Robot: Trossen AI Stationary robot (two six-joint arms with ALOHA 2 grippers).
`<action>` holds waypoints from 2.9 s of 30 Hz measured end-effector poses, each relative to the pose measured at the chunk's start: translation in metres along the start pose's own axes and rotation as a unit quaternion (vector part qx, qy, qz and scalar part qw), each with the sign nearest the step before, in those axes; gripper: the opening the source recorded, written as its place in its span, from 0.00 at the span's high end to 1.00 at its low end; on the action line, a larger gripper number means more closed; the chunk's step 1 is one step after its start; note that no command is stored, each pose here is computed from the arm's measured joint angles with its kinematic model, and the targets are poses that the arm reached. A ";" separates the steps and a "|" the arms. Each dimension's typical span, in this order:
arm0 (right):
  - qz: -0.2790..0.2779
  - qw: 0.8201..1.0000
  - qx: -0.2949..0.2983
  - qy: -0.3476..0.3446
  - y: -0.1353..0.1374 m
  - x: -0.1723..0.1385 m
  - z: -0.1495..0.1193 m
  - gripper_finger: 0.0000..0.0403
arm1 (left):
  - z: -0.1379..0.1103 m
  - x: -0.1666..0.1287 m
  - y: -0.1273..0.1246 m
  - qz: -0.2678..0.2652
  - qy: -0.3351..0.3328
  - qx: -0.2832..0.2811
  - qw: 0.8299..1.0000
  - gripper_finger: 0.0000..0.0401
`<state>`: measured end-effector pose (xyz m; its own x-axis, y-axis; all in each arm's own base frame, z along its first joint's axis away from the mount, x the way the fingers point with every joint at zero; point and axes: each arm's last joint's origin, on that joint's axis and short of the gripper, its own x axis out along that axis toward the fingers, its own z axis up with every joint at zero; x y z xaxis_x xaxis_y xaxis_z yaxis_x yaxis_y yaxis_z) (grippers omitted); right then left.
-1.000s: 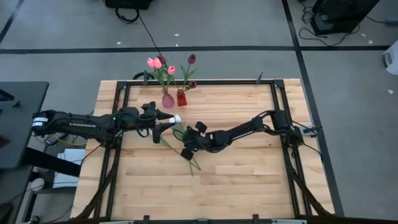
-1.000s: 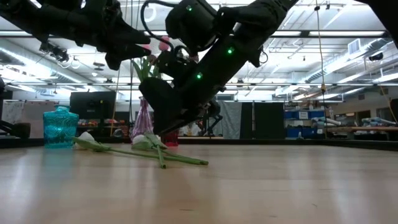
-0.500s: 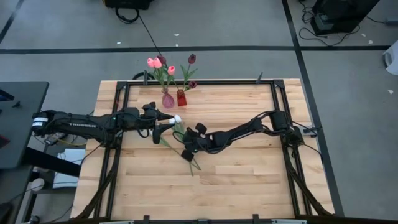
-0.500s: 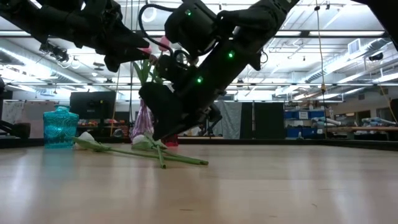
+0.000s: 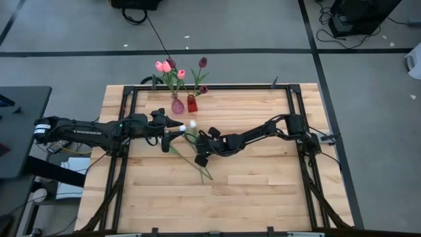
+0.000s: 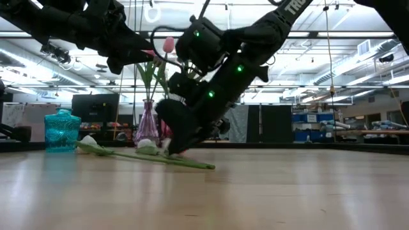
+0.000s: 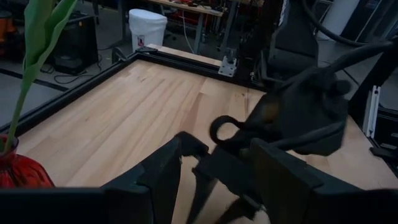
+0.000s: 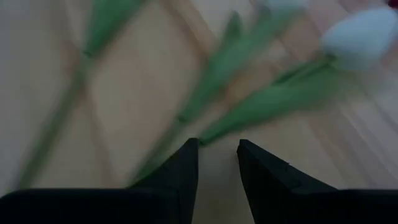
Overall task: Sort flowers into vase by color
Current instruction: Put the white flower into the blue vase
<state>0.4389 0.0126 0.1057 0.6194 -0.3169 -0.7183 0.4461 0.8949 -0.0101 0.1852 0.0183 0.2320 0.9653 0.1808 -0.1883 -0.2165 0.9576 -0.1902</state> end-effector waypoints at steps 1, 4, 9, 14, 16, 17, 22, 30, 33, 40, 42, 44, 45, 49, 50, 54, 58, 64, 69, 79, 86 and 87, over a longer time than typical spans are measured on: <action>-0.008 1.000 0.007 0.004 -0.003 0.001 -0.001 0.69 | 0.000 0.000 0.000 0.000 0.001 0.000 1.000 0.51; -0.019 1.000 0.012 0.008 -0.007 0.001 0.000 0.69 | -0.001 0.000 0.000 0.002 0.005 0.001 1.000 0.51; -0.020 1.000 0.017 0.010 -0.007 -0.001 0.004 0.69 | -0.003 0.000 0.001 0.005 0.017 0.002 1.000 0.51; 0.004 0.999 0.042 -0.002 0.000 -0.008 0.016 0.69 | -0.005 0.000 0.001 0.008 0.027 0.003 1.000 0.51; 0.012 0.999 0.046 -0.011 0.007 -0.011 0.018 0.69 | -0.005 0.000 0.001 0.009 0.028 0.003 1.000 0.51; 0.016 0.999 0.046 -0.013 0.010 -0.013 0.018 0.69 | -0.005 0.000 0.001 0.009 0.028 0.003 1.000 0.51; 0.024 0.998 0.048 -0.032 0.019 -0.008 0.016 0.69 | -0.005 0.000 0.001 0.009 0.028 0.002 1.000 0.51; -0.011 0.998 0.054 -0.013 0.013 0.007 0.003 0.69 | -0.006 0.000 0.001 0.009 0.031 0.002 0.999 0.51; -0.018 0.999 0.048 -0.011 0.013 0.007 0.002 0.69 | -0.006 0.000 0.001 0.009 0.031 0.002 0.999 0.51; -0.006 0.998 0.058 0.032 0.006 0.007 0.000 0.78 | -0.007 0.000 0.002 0.007 0.039 0.001 0.999 0.51; -0.005 0.998 0.051 0.041 0.005 0.007 -0.001 0.85 | -0.009 -0.001 0.002 0.008 0.047 0.001 0.999 0.51; -0.003 0.998 0.037 0.046 0.006 0.006 -0.002 0.94 | -0.010 -0.001 0.002 0.008 0.051 0.001 0.999 0.51; -0.001 0.998 0.028 0.047 0.006 0.005 -0.002 0.96 | -0.010 -0.001 0.002 0.008 0.053 0.002 0.999 0.51; 0.005 0.999 0.008 0.051 0.005 -0.001 0.002 0.98 | -0.010 -0.001 0.002 0.008 0.054 0.002 0.998 0.51; 0.006 0.998 0.000 0.055 0.004 -0.005 0.002 0.98 | -0.010 -0.001 0.002 0.008 0.055 0.002 0.998 0.51; 0.003 0.998 -0.024 0.052 0.005 -0.026 0.011 0.99 | -0.011 -0.001 0.002 0.008 0.058 -0.001 0.998 0.51; -0.014 0.999 -0.036 0.021 0.007 -0.059 0.028 0.99 | -0.010 -0.002 0.001 -0.005 0.059 -0.009 0.998 0.51; -0.056 0.997 -0.053 -0.029 0.019 -0.099 0.037 1.00 | -0.016 -0.001 -0.002 -0.053 0.055 -0.025 0.997 0.51; -0.114 0.987 -0.057 -0.101 0.030 -0.121 0.042 1.00 | -0.040 0.001 -0.007 -0.107 0.029 -0.050 0.993 0.51; -0.032 0.967 -0.064 -0.245 0.058 -0.133 0.067 1.00 | -0.042 0.006 -0.022 -0.156 -0.030 -0.025 0.987 0.51; 0.052 0.946 -0.067 -0.312 0.065 -0.142 0.082 0.99 | -0.040 0.009 -0.026 -0.166 -0.059 -0.006 0.984 0.51; 0.068 0.945 -0.068 -0.314 0.065 -0.142 0.083 0.99 | -0.038 0.009 -0.027 -0.169 -0.067 -0.004 0.983 0.51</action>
<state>0.4332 0.0895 0.2650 0.9449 -0.2825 -0.1657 0.2748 0.9591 -0.0679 0.1937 -0.0144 0.1987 0.9929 -0.1184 0.0151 0.1187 0.9665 -0.2275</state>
